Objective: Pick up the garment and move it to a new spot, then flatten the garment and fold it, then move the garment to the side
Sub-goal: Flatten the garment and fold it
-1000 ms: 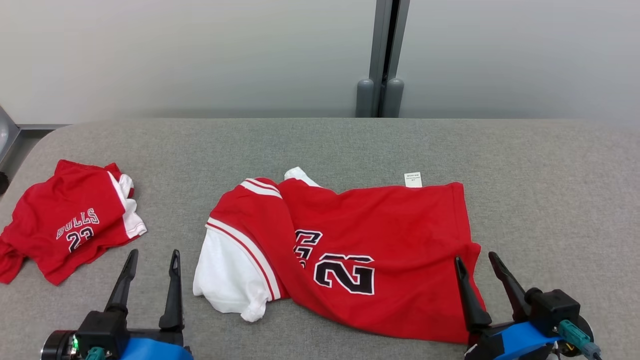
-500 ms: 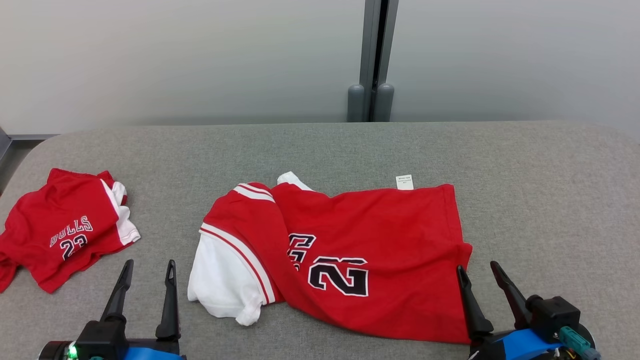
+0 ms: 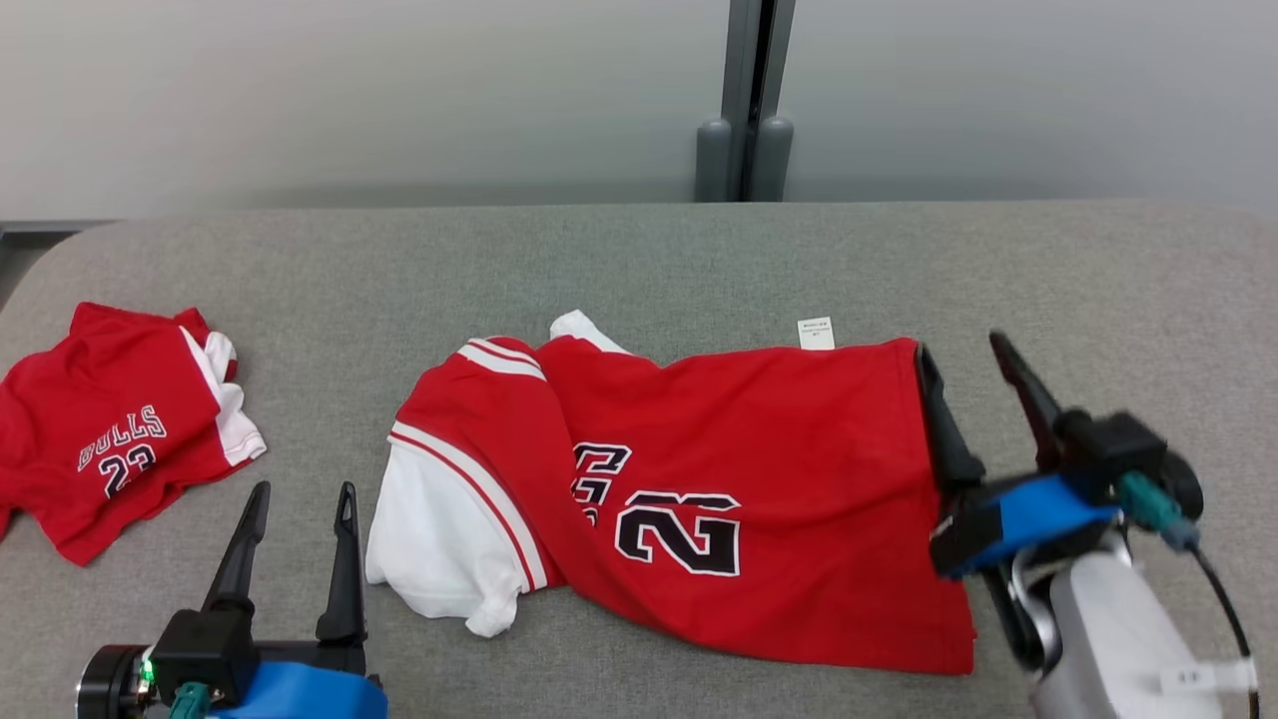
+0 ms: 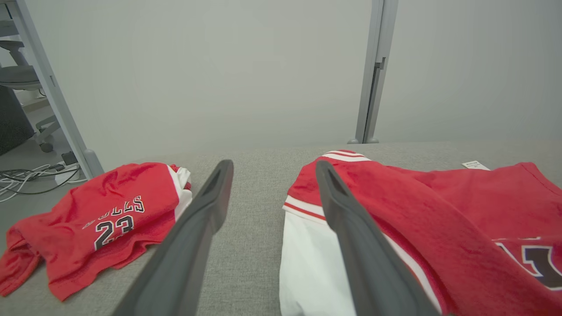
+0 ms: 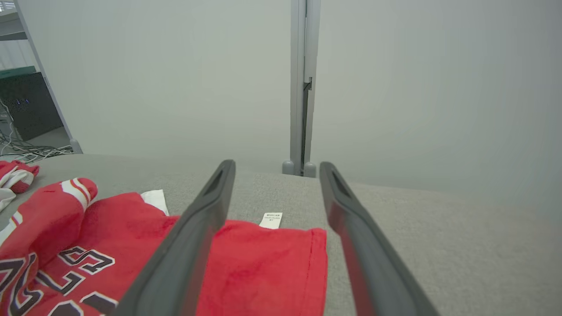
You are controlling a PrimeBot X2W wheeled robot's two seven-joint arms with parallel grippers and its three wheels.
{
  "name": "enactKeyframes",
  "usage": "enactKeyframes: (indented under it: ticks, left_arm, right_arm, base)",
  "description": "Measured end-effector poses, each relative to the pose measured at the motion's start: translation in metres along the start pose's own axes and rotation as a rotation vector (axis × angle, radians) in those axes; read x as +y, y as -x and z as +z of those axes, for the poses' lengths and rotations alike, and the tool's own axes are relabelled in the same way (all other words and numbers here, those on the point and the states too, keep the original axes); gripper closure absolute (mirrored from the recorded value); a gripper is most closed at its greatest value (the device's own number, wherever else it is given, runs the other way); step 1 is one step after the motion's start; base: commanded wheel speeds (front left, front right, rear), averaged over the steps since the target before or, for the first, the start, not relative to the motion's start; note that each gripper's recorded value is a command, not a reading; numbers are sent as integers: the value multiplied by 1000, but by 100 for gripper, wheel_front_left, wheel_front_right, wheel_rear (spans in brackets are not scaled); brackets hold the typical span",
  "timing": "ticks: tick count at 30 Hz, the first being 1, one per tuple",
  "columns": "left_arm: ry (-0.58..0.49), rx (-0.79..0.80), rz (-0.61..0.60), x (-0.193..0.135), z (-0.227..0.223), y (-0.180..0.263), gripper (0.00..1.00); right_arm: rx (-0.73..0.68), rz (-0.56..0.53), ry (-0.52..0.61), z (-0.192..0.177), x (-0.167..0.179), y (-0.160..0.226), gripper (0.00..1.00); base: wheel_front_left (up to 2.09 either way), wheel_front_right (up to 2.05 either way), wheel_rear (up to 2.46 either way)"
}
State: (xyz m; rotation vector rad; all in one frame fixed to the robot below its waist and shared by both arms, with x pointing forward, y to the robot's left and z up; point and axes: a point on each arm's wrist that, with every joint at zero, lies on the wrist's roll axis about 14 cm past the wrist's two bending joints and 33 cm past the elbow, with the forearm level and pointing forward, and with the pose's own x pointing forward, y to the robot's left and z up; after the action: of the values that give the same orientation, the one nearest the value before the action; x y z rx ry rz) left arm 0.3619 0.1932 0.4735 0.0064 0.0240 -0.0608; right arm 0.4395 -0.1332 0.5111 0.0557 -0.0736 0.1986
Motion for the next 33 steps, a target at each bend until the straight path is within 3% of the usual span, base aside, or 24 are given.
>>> enactKeyframes:
  ticks: [6,10,17,24,29,30,32,33]
  left_arm:
    - [8,-1,4,2,0,-11,0]
    - [15,-6,18,6,1,-18,0]
    - [26,4,39,11,-4,-23,0]
    - [37,24,53,14,-11,-26,0]
    - [42,19,44,10,-10,-30,0]
    - [42,17,43,9,-10,-30,0]
    - [43,15,39,8,-9,-31,0]
    - [44,14,38,7,-9,-31,0]
  right_arm:
    - [20,21,93,5,-10,-46,0]
    - [177,7,141,-28,-27,-67,0]
    - [399,-7,149,-88,-43,-63,0]
    - [571,-15,88,-141,-37,-41,0]
    - [613,3,79,-152,-28,-34,0]
    - [616,10,80,-153,-25,-33,7]
    - [613,24,80,-153,-19,-33,93]
    - [610,30,79,-152,-16,-34,100]
  base:
    - [0,0,0]
    - [0,0,0]
    - [0,0,0]
    - [0,0,0]
    - [0,0,0]
    - [0,0,0]
    - [0,0,0]
    - [0,0,0]
